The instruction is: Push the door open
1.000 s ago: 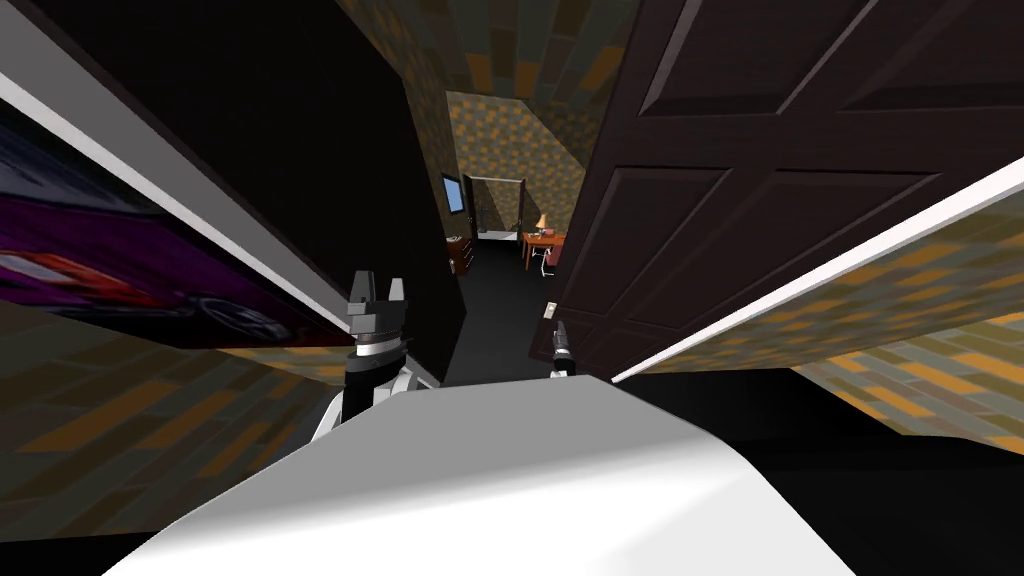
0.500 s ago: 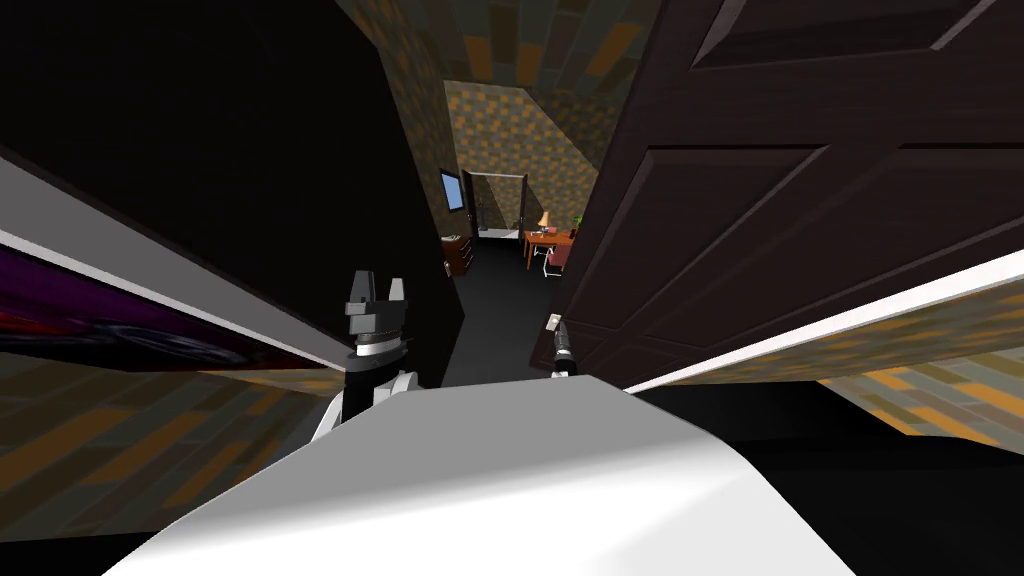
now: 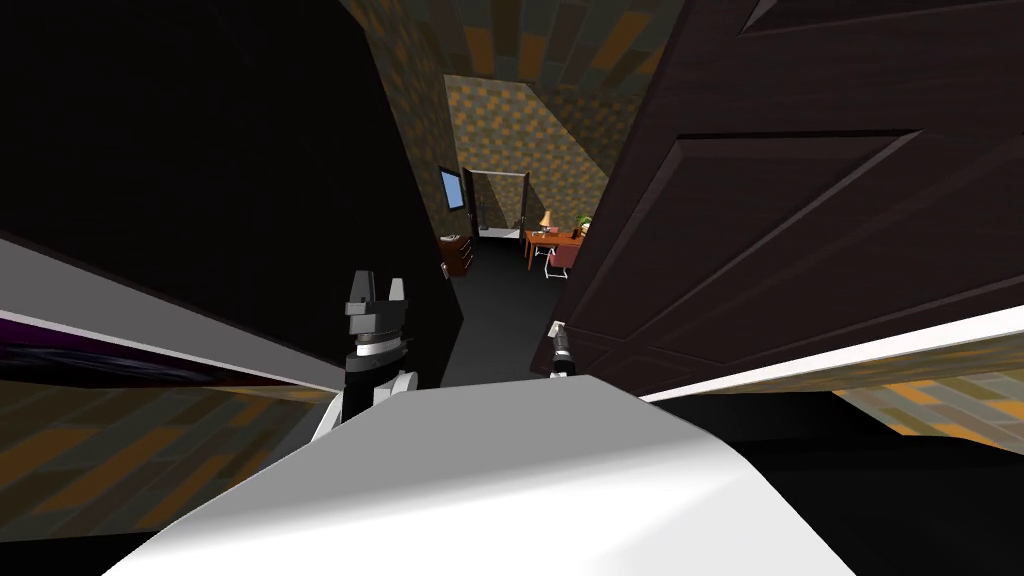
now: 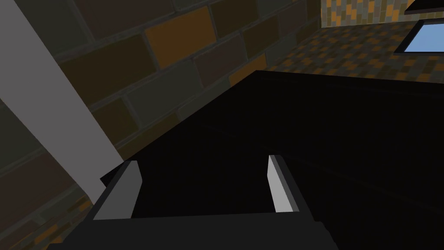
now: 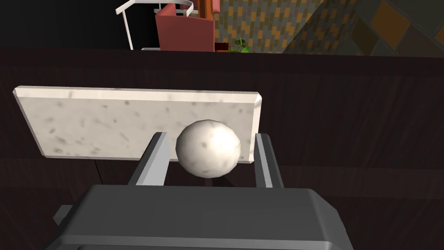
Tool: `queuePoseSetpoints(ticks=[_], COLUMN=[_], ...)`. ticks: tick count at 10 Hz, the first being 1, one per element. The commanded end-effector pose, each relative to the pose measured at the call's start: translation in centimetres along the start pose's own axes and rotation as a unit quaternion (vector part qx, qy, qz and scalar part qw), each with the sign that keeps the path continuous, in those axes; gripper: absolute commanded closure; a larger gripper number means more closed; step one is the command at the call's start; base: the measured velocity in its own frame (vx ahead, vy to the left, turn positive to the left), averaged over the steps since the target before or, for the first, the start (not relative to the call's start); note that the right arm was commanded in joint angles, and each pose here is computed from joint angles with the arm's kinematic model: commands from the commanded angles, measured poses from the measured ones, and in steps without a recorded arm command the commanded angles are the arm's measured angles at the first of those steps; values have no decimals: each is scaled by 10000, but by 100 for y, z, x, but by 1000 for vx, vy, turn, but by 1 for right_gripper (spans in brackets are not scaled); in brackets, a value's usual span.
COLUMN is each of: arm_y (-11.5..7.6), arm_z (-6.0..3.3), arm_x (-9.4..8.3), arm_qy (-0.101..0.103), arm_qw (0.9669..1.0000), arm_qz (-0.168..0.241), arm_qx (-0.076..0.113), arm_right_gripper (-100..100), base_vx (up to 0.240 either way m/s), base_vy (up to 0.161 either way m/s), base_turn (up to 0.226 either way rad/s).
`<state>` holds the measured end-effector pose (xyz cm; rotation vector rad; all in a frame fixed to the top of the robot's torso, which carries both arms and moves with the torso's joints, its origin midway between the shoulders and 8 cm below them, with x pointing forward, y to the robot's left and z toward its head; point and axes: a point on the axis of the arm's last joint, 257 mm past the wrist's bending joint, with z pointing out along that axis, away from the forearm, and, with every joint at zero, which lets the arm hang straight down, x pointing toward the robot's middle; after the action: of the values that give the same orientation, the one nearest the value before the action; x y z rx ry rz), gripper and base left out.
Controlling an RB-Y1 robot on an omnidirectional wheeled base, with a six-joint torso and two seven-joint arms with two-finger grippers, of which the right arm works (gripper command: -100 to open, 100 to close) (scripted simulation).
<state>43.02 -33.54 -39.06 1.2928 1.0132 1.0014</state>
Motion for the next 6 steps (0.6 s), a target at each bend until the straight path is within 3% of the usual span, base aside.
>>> queuePoseSetpoints(ticks=[1,5,6], arm_y=[-3,-3,-9], arm_z=[1,1,12], arm_x=[-1,-1,-143], arm_qy=[1,1,-91], arm_qw=[10000,10000,9999], arm_qz=[-2,-2,-71], arm_qx=[6,6,21], arm_right_gripper=[100,100,100], base_vx=[-23,-6,105], base_vy=[2,0,10], base_turn=[8,1,-20])
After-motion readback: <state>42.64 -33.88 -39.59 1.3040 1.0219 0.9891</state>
